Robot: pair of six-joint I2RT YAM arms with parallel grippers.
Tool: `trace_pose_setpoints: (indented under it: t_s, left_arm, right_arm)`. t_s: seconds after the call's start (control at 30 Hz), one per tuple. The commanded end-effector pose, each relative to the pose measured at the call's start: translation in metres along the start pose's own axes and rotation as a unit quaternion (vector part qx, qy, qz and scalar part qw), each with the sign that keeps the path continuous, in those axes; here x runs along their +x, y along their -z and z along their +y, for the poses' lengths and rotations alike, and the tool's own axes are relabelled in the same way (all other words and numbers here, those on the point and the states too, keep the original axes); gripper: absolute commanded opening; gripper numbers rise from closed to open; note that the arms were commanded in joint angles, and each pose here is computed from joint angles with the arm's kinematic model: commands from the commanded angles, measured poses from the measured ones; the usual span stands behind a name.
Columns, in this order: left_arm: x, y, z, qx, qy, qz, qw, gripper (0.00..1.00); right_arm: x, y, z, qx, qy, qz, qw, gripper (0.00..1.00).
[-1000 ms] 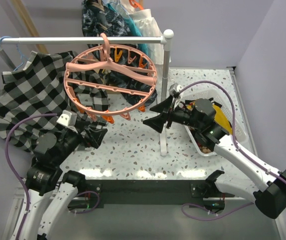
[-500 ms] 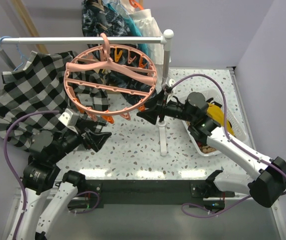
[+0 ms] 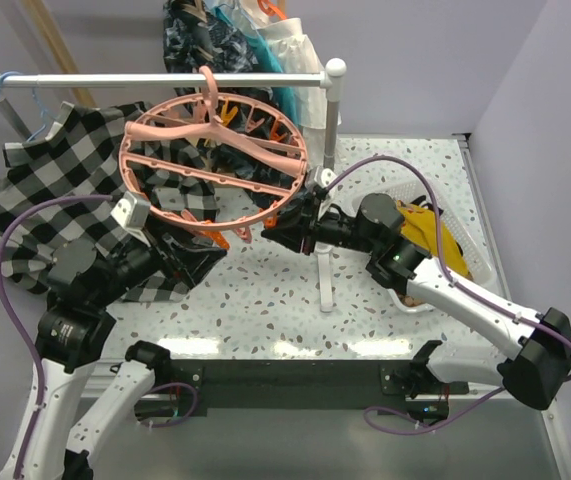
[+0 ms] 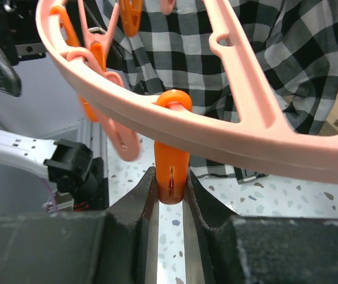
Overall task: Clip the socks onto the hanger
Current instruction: Open the clamp at the hanger.
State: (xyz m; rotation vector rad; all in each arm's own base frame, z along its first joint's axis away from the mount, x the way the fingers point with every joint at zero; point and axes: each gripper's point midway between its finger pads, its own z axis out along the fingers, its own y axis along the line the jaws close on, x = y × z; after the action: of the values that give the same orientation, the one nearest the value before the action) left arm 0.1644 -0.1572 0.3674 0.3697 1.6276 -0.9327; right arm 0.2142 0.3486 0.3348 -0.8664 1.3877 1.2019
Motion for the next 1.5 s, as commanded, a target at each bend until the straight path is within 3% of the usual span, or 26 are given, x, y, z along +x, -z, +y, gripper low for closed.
trace_pose_setpoints:
  t_s: [0.0, 0.27, 0.43, 0.7, 1.0, 1.47]
  left_arm:
    - [-0.039, -0.001, -0.028, 0.048, 0.004, -0.033, 0.998, 0.92]
    - [-0.055, 0.004, -0.058, 0.111, 0.016, -0.037, 0.993, 0.91]
    - [-0.056, 0.02, -0.05, 0.058, -0.02, -0.038, 0.997, 0.92]
    - [-0.028, 0.029, -0.024, -0.01, -0.017, -0.005, 1.0, 0.91]
    - [-0.033, 0.033, -0.038, 0.022, -0.014, -0.018, 0.999, 0.88]
    - [-0.032, -0.013, -0.046, 0.127, 0.087, -0.035, 0.987, 0.82]
  right_arm:
    - [-0.028, -0.008, -0.003, 0.046, 0.049, -0.039, 0.997, 0.0]
    - [-0.022, -0.015, -0.008, 0.106, 0.071, -0.027, 0.992, 0.0]
    - [-0.019, -0.01, -0.018, 0.137, 0.078, -0.017, 0.987, 0.0]
    - [-0.015, -0.005, -0.021, 0.145, 0.087, -0.002, 0.986, 0.0]
    - [-0.014, 0.0, -0.029, 0.17, 0.102, 0.006, 0.98, 0.0]
    - [-0.016, -0.005, -0.034, 0.177, 0.101, 0.008, 0.979, 0.0]
